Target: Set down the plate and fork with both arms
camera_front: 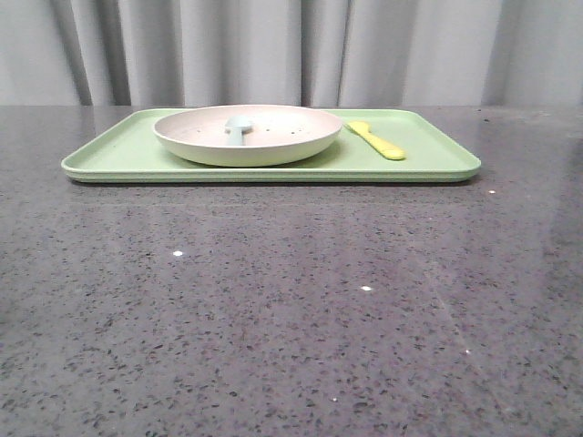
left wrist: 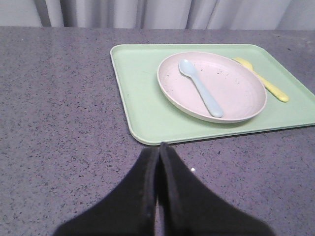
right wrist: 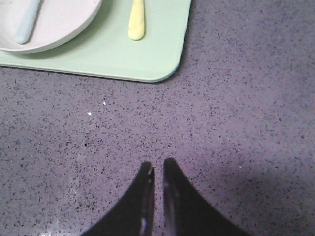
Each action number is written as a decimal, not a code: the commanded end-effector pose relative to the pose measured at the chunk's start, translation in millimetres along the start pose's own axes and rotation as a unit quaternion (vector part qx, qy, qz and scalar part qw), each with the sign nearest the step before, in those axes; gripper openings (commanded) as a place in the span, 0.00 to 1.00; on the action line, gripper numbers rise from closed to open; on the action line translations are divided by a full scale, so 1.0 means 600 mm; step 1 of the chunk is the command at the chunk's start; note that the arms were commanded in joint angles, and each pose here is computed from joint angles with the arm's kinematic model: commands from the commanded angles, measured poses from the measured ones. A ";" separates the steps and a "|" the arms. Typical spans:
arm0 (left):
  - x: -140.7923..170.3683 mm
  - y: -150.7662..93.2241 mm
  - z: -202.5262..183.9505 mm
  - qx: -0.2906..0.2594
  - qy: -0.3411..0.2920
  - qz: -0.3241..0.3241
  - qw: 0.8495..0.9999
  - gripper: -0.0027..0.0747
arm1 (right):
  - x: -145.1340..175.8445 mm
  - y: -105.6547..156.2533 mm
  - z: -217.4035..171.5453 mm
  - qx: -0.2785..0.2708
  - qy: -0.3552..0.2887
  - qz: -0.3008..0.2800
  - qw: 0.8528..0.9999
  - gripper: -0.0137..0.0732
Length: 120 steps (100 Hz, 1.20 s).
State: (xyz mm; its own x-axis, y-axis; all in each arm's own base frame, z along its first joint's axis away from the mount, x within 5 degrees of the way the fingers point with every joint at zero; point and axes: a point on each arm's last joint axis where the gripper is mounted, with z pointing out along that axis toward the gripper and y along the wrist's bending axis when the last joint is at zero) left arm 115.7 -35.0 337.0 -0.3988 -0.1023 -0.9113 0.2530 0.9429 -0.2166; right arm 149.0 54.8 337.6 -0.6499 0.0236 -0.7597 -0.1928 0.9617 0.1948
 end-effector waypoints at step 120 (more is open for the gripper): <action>0.043 -0.002 -0.062 0.014 -0.087 0.002 0.996 0.01 | 0.116 -0.032 -0.086 -0.034 -0.183 -0.013 0.982 0.08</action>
State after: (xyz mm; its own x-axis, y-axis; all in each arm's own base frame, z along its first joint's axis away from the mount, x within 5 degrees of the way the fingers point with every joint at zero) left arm 71.1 -27.8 312.6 -0.3196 -0.1129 -0.9408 0.2767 0.9385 -0.2067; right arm 67.3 24.1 299.1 -0.4271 0.0918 -0.8995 -0.2455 0.9457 0.2130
